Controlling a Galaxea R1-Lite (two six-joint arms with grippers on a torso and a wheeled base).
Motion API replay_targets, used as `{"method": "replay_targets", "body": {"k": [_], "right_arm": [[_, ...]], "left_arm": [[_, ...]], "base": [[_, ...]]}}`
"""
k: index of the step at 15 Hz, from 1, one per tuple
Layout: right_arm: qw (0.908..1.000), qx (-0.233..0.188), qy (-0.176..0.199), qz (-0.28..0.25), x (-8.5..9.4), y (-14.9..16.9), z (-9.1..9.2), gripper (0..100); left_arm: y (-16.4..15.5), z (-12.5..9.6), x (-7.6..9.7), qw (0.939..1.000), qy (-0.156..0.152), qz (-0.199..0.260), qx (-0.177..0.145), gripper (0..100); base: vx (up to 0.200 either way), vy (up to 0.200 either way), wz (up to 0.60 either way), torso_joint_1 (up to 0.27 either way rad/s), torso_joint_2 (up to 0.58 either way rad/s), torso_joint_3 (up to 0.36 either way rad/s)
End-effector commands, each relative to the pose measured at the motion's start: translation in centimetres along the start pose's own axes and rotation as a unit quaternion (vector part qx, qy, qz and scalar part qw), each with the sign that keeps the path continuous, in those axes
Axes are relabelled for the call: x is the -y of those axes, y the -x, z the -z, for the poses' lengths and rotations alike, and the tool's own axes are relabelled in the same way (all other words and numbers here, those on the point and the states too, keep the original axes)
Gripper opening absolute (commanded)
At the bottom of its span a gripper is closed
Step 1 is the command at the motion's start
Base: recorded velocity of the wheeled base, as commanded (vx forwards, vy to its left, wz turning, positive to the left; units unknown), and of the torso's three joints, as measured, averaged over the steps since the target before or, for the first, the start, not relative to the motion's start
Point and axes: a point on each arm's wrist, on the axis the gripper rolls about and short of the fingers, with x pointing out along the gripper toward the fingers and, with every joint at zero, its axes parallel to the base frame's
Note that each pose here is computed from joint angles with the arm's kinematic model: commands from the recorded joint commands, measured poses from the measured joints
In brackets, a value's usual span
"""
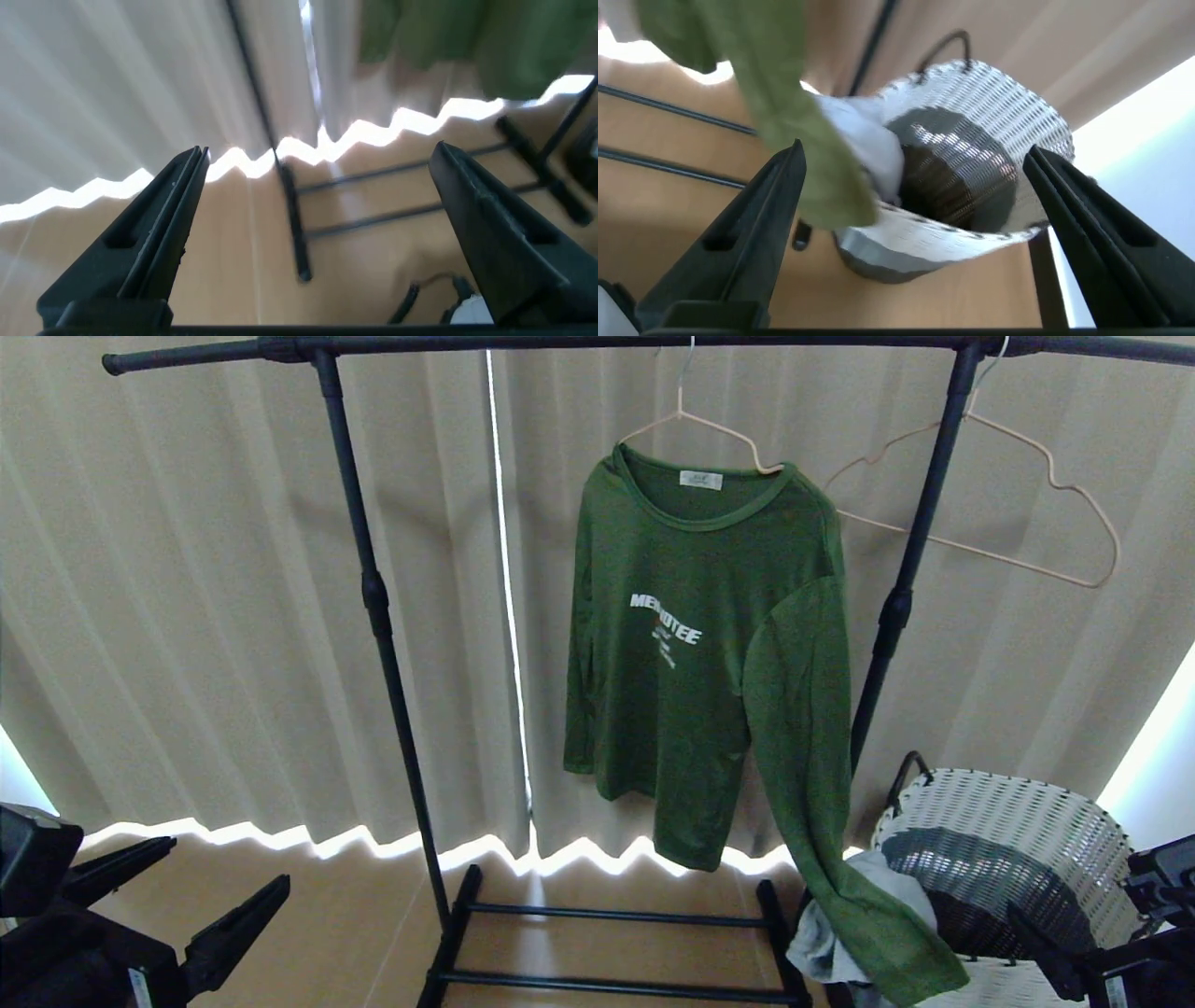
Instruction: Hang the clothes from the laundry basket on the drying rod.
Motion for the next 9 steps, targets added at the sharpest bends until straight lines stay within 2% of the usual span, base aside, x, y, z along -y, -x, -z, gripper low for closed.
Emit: {"method": "replay_targets", "body": {"k": [1,3,9], "right_arm": [[1.0000,0.000,0.000,0.000,-0.01,-0.02,-0.01,100],[1.0000,0.000,0.000,0.000,-0.01,-0.02,-0.01,100],[1.0000,-0.004,0.002,-0.001,-0.03,-0.02,0.08,100]], "left_arm": [[0.00,0.03,-0.01,1.0000,0.000,-0.001,-0.001,100],[0.03,0.06,0.01,1.0000,-0.001,0.000,-0.001,100],[-0.03,0.00,0.00,1.0000,0.001,0.000,-0.001,100]], "base": [[0.200,-0.200,0.00,-0.007,0.00,0.002],[0.200,-0.200,0.00,0.002,0.00,0.005],[0.000,0.000,0.00,0.000,0.00,0.000]]}}
